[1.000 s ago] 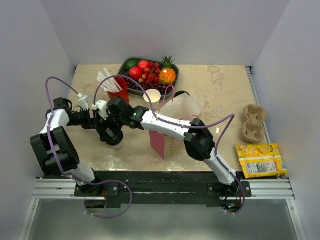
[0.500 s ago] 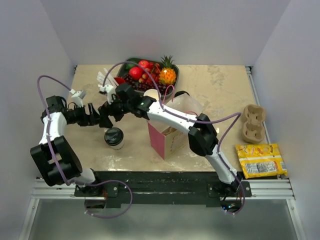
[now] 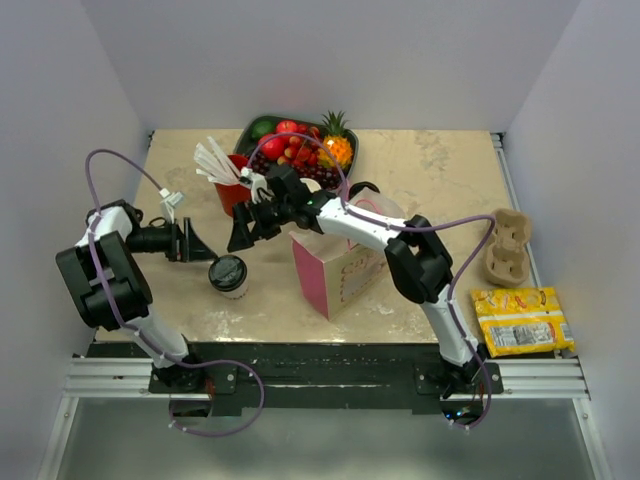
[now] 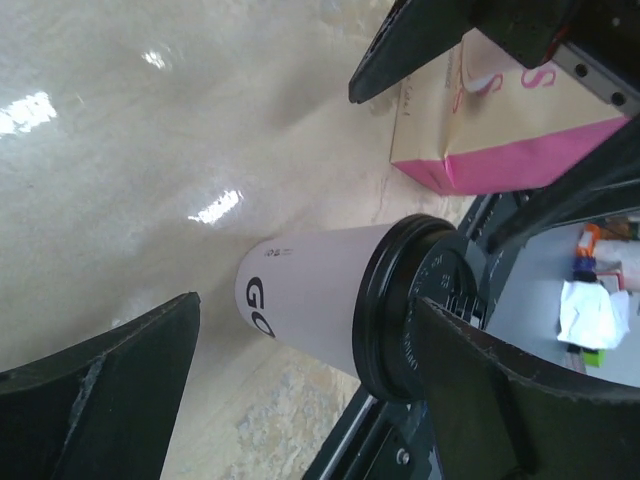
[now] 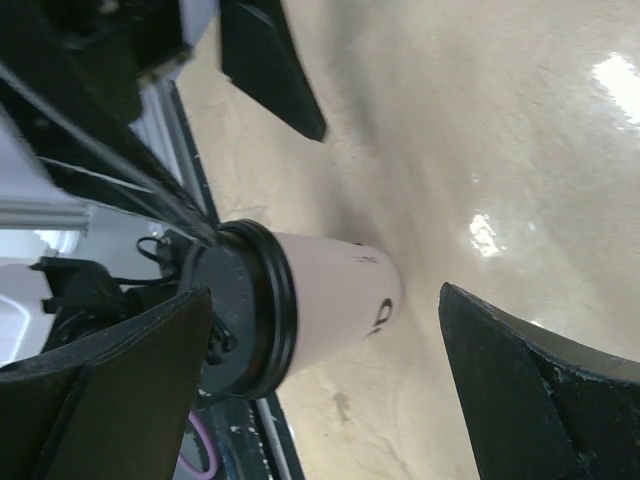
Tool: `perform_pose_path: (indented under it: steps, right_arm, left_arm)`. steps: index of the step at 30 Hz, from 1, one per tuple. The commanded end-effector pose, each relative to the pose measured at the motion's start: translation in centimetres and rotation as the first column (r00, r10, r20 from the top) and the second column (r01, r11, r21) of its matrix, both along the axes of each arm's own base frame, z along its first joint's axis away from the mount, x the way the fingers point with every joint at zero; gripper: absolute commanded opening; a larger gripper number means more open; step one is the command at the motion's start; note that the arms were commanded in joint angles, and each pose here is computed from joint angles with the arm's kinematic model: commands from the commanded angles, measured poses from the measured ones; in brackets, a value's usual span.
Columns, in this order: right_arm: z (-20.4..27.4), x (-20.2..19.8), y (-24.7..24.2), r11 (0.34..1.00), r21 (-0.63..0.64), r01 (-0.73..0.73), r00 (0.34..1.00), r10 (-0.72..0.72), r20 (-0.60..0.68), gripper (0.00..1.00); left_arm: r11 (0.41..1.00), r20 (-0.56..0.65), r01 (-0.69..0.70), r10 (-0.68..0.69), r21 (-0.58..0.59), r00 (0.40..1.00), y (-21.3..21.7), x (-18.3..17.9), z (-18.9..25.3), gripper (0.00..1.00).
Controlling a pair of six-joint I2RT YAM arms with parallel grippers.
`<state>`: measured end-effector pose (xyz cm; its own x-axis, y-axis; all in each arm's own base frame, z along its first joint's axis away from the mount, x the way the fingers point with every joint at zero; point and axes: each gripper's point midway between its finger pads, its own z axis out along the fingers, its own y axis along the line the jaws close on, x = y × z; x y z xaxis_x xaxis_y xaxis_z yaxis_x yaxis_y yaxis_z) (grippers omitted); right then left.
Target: Pack the takeout coffee
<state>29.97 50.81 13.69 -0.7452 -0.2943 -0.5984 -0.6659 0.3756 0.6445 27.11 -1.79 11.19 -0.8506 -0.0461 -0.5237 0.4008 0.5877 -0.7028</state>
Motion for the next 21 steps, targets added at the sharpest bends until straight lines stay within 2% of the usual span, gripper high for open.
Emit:
perform_pose_path:
  steps: [1,7,8,11,13,14,16,17,18,21]
  right_arm:
    - [4.0,-0.9,1.3,0.991,0.124,-0.046,0.999,0.047,0.0,0.99]
    - [4.1,-1.0,1.0,0.99,0.116,-0.079,0.997,0.077,0.02,0.96]
    - [4.3,-0.8,0.8,0.992,0.105,-0.074,0.997,0.07,0.036,0.99]
    - [9.0,0.6,0.4,0.987,0.135,-0.09,0.97,0.055,0.238,0.99]
    - [12.5,0.8,-0.2,0.982,0.146,-0.121,0.922,0.057,0.383,0.99]
    - [13.2,0.5,-0.5,0.981,0.141,-0.133,0.907,0.063,0.415,0.99]
    - [14.5,-1.4,-1.0,0.976,0.1,-0.193,0.84,0.111,0.531,0.99]
    - [13.9,-1.6,-1.5,0.985,0.034,-0.169,0.809,0.12,0.575,0.99]
    - [13.6,-3.5,-0.9,0.973,-0.037,-0.227,0.718,0.193,0.669,0.99]
    - [13.1,-6.1,-1.3,0.967,-0.167,-0.193,0.591,0.251,0.767,0.99]
  left_arm:
    - [0.992,0.091,0.115,-0.11,-0.054,0.99,-1.1,-1.1,1.2,0.91]
    - [0.988,0.091,0.145,-0.14,-0.053,0.986,-2.1,-1.9,1.0,0.92]
    - [0.988,0.094,0.148,-0.142,-0.052,0.985,-2.1,-2.0,1.1,0.92]
    - [0.988,0.119,0.145,-0.139,-0.043,0.983,-2.2,-1.9,1.6,0.91]
    - [0.99,0.123,0.139,-0.133,-0.038,0.983,-2.2,-1.9,1.8,0.91]
    - [0.99,0.134,0.138,-0.133,-0.031,0.982,-2.1,-1.8,1.7,0.91]
    - [0.991,0.145,0.133,-0.129,-0.022,0.981,-2.1,-1.6,1.8,0.91]
    - [0.991,0.162,0.13,-0.127,-0.01,0.979,-2.0,-1.4,1.7,0.91]
    - [0.992,0.175,0.126,-0.124,0.0,0.977,-1.9,-1.2,1.9,0.91]
    - [0.994,0.193,0.107,-0.107,0.011,0.975,-1.7,-0.7,2.1,0.91]
